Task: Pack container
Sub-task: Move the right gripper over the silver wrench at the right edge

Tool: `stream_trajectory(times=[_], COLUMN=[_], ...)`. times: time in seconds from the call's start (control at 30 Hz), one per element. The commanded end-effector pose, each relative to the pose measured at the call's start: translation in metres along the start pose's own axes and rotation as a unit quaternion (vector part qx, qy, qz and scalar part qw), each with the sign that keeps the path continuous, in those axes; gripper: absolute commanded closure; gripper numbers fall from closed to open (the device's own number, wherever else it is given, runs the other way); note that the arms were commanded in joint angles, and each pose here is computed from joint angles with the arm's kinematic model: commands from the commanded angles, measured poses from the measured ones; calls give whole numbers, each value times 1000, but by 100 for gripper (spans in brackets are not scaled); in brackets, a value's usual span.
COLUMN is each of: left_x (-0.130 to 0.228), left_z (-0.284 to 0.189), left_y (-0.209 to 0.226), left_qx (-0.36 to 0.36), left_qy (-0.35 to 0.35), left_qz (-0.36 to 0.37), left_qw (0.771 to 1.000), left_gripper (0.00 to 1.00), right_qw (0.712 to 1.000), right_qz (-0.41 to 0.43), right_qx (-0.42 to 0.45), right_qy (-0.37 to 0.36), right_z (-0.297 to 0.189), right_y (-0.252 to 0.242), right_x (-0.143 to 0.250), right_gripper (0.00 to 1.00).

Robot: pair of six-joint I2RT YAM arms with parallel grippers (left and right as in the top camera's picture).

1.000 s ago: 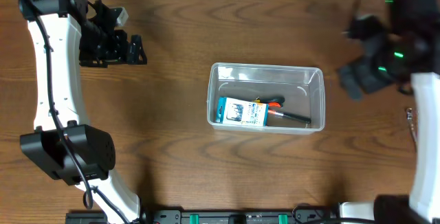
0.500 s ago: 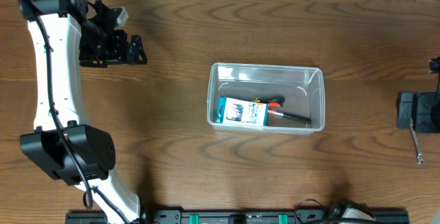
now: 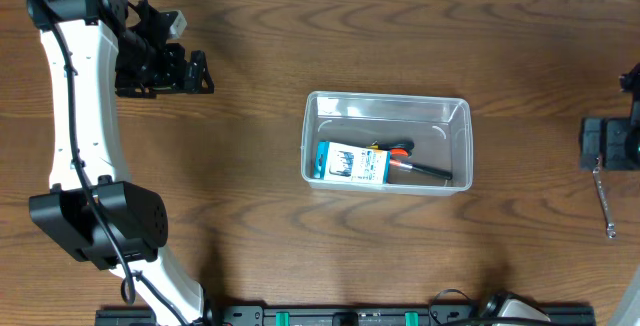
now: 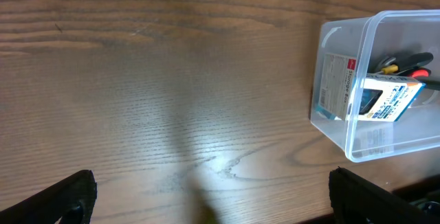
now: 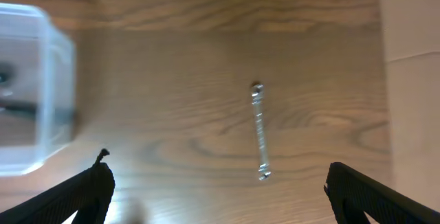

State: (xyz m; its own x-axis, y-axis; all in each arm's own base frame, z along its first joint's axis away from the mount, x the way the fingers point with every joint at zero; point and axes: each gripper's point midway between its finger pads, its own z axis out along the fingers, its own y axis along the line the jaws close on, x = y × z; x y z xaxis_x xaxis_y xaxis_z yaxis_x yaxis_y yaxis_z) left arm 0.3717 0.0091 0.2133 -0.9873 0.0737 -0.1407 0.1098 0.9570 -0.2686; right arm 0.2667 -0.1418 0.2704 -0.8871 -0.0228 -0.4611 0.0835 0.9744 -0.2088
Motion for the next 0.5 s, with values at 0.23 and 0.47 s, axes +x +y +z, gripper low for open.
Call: stream_trajectory(times=[0.23,0.47], left_x=[1,1], left_z=[2,2], left_y=[2,2], left_qx=[-3,-3], left_qy=[5,5], left_qz=[2,2], left_qw=[1000,1000], left_gripper=[2,2], right_qw=[990,977], right_qz=[-46,-71], right_qx=[-44,-85], right_qy=[128,184], right_z=[87,124], right_y=[-15,-19], right_x=[21,43], right_gripper=[1,1])
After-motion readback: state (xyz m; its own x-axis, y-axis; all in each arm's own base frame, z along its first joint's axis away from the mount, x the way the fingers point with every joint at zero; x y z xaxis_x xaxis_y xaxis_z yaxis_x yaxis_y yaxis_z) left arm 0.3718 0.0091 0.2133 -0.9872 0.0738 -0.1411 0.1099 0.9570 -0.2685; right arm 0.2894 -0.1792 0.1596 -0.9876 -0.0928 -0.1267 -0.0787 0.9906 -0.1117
